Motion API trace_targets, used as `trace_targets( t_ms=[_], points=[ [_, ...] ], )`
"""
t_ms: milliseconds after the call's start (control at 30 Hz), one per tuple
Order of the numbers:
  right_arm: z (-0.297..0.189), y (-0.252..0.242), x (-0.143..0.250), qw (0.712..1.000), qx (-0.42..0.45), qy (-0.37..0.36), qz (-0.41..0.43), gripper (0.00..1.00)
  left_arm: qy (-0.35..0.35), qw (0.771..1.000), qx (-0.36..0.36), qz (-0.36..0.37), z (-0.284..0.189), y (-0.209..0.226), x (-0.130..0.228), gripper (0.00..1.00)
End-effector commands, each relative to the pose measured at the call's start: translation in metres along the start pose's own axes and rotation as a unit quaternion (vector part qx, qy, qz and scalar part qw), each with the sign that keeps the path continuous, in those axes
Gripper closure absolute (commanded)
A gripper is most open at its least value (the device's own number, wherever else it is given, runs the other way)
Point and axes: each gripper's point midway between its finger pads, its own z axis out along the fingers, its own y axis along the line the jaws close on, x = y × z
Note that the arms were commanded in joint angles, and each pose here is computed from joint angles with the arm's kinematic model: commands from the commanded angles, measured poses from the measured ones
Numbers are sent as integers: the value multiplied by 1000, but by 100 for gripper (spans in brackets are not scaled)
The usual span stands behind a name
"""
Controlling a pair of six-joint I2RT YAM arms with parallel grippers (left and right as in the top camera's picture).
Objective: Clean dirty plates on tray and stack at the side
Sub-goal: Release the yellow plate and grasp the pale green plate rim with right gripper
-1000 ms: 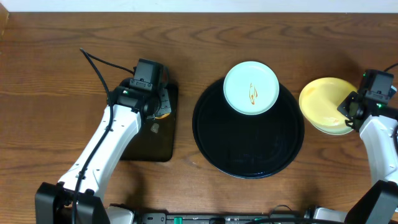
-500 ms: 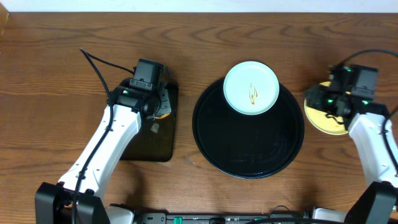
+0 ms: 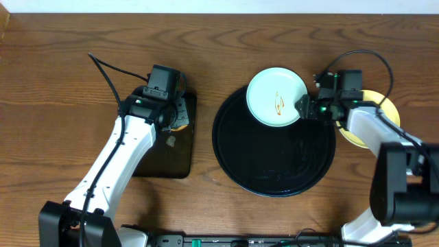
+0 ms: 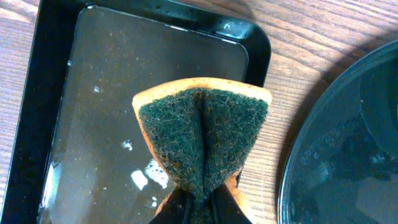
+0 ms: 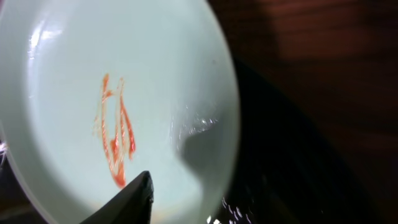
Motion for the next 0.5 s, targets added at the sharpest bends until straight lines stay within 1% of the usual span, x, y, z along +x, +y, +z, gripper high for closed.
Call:
trace_targets(
  t_ms=[0,67,100,200,267,333,467],
  points=[
    [18,2,2,1000,-9,3,5,53,2,1000,-8,-1,2,4,1,92],
    [23,0,1,1000,-10,-2,16,54,2,1000,-8,-1,1,4,1,92],
    [25,-1,0,1000,-10,-3,20,59,2,1000,-8,-1,2,4,1,92],
    [27,1,1,999,-18,-1,27,83,2,1000,-8,-1,2,4,1,92],
    [27,7,3,999,-33,3,27,92,2,1000,-8,-1,2,4,1,92],
    [26,14,5,998,-54,10,26,99,2,1000,-8,-1,2,4,1,92],
    [22,25,14,995,-86,29,29,99,2,1000,-8,-1,2,4,1,92]
  ],
)
